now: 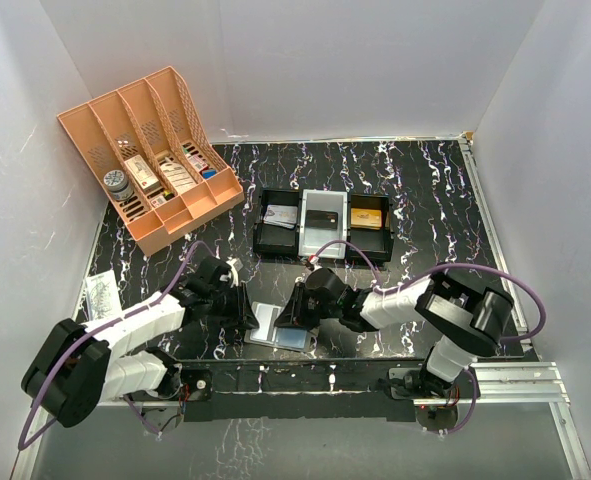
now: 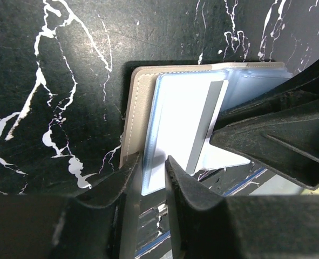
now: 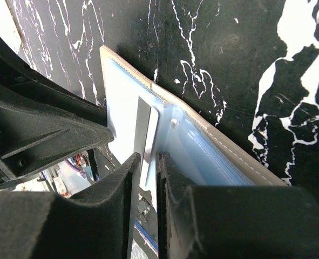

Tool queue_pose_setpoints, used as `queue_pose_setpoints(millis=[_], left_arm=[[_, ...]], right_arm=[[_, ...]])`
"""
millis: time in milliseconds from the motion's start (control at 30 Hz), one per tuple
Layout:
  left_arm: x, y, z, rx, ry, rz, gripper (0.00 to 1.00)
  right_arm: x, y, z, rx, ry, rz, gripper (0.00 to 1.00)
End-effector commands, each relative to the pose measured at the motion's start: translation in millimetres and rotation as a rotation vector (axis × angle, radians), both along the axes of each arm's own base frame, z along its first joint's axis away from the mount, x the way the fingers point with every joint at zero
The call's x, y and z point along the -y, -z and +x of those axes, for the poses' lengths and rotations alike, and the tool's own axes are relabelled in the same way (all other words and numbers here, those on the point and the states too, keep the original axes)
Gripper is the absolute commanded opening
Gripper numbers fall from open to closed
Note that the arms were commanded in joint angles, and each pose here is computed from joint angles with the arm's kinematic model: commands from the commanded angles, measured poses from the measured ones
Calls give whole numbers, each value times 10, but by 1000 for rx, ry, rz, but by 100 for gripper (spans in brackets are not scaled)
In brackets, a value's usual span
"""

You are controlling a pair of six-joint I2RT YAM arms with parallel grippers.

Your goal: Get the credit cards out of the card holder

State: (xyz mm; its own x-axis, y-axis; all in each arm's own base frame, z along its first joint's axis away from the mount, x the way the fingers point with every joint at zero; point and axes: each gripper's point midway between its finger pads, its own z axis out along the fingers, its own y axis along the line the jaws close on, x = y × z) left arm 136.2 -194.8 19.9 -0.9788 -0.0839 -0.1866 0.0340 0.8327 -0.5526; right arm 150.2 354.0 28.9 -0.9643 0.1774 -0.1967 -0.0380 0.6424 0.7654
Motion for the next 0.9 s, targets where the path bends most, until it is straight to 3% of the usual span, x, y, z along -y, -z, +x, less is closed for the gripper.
queue_pose_setpoints(millis=[0, 200, 567, 867], left_arm=[[-146, 126, -56, -30, -41, 92, 21], [-65, 129, -134, -45, -40, 21, 18], [-59, 91, -139, -45, -38, 23, 16], [-97, -71, -34, -1, -69, 52, 30]], right_arm=[[-5, 65, -10, -4, -14, 9, 15], [-98, 23, -40, -17, -41, 63, 14], [-166, -76, -39, -14, -57, 97, 7], [-162, -54, -11, -15, -42, 82, 2]])
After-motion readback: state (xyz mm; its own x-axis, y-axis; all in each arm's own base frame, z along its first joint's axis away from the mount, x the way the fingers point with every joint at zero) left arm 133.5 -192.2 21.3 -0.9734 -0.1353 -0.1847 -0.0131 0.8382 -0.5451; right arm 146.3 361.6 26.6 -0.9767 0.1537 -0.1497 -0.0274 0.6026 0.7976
